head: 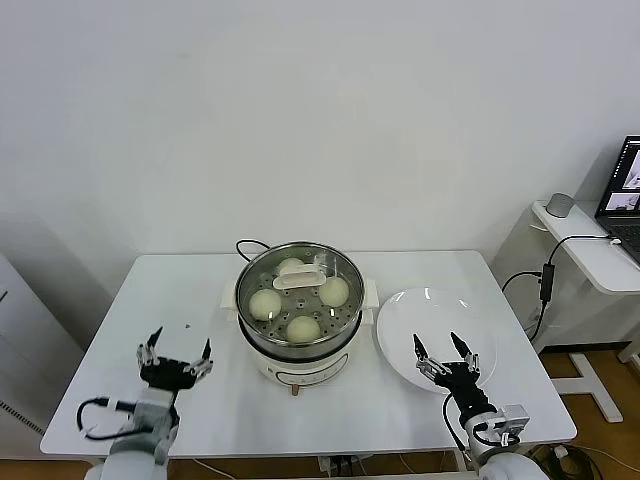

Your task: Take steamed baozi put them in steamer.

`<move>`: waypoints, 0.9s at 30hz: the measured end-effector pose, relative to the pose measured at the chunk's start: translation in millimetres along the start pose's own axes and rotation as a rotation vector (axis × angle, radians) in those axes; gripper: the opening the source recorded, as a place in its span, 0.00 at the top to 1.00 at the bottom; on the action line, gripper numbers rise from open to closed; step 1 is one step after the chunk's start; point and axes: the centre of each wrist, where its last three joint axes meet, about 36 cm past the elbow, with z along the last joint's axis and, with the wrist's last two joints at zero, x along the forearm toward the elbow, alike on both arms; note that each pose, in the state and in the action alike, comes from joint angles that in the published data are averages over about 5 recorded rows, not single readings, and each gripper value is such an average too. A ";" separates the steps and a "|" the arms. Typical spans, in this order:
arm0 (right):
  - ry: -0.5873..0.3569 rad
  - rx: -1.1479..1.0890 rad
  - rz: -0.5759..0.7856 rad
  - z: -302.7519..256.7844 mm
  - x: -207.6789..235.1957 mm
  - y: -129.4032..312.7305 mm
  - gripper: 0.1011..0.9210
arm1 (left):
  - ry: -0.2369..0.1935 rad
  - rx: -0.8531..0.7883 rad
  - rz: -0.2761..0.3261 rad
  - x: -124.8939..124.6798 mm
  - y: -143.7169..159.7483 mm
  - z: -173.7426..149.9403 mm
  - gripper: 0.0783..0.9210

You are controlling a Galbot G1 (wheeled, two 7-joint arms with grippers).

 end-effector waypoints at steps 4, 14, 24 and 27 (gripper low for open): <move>0.003 0.004 0.008 -1.6 3.5 1.5 0.12 | -0.021 0.057 0.033 10.1 -0.3 15.1 0.12; 0.013 0.013 0.018 -2.9 11.1 2.1 0.12 | -0.077 0.126 0.039 24.7 -5.8 37.4 0.12; 0.021 0.036 -0.001 -1.9 16.9 -0.7 0.12 | -0.118 0.164 0.028 35.7 -14.4 47.6 0.12; 0.024 0.043 -0.007 -2.2 19.8 -1.2 0.12 | -0.126 0.169 0.024 37.2 -15.2 48.6 0.12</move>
